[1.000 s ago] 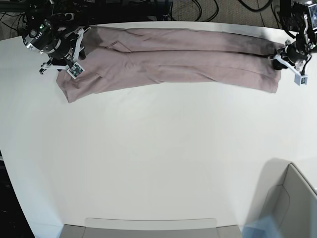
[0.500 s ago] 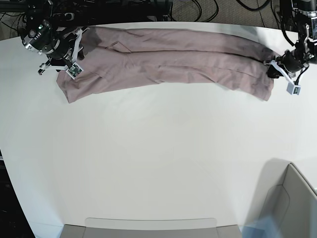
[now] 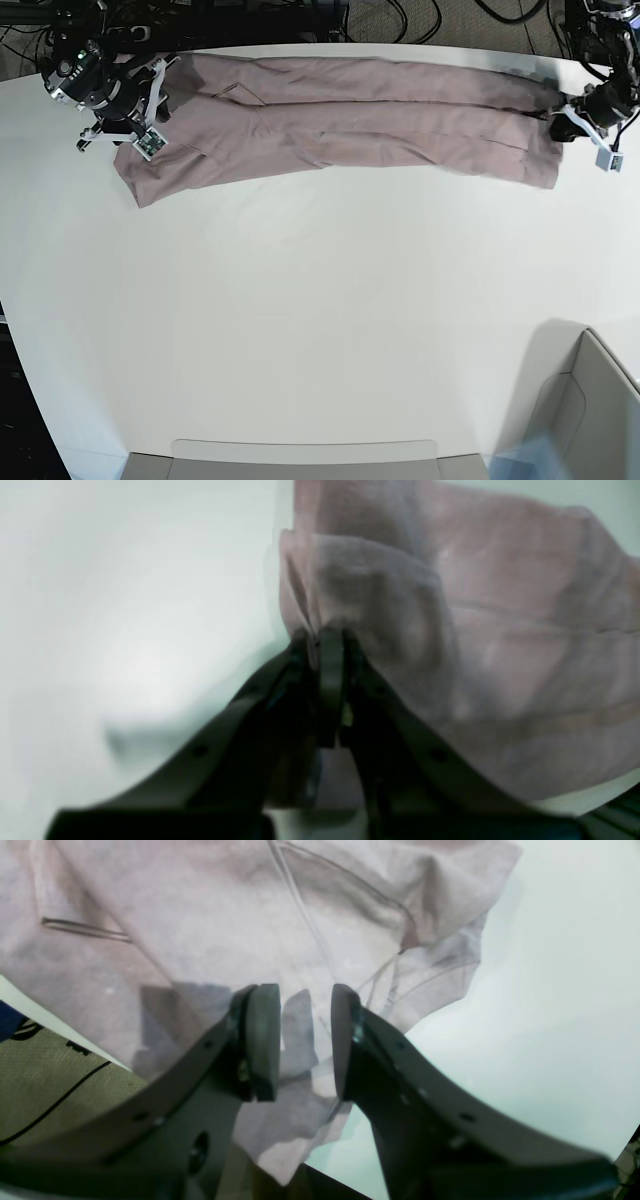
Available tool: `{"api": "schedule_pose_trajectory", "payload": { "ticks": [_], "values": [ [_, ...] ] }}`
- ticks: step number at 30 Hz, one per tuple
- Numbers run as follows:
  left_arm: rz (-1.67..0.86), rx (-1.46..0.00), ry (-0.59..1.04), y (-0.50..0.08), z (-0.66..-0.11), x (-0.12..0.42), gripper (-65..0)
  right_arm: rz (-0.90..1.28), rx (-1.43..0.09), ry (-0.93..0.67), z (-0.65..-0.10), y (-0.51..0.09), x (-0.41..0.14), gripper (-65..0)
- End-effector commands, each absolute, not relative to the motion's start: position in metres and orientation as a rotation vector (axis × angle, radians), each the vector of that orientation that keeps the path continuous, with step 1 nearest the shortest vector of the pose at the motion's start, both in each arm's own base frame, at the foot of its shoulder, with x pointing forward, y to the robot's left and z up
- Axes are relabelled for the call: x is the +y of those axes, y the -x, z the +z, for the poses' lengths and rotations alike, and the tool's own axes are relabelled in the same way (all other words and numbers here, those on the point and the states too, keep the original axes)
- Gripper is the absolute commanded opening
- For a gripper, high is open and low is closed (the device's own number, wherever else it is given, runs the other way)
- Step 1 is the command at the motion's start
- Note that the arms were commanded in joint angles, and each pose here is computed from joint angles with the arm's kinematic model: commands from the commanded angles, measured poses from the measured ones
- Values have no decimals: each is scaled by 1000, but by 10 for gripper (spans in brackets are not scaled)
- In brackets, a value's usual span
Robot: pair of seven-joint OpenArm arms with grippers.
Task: Fold the T-shirt properly
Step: 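Pinch the folded edge with the left gripper and tug it straight, then drag the strip's end with the left gripper toward the right gripper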
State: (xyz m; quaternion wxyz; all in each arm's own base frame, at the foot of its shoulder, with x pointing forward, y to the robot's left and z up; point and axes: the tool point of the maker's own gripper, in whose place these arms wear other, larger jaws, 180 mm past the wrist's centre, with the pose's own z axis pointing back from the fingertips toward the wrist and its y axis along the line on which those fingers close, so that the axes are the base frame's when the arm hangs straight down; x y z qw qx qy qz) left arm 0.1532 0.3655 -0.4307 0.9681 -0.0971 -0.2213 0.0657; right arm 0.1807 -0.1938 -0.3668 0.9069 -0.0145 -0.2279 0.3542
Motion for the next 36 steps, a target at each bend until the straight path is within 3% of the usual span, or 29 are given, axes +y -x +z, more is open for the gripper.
{"api": "schedule_pose_trajectory", "payload": {
  "ticks": [1,15,29,36],
  "values": [
    [103,-405,143,-147,-424,376,-650,748,-511,37,-358,-189,-193,-468],
    [31,-553,21,-165,-350,375,-650,737,-521,28,-358,-191,-189,-467],
    [-166,-599,-30,-169,-307,312,-650,738,-523,29,-357,-191,-189,-467],
    [-237,-552,219,-164,-340,227,-650,722,-538,12,-357,-194,-182,-467]
  ]
}}
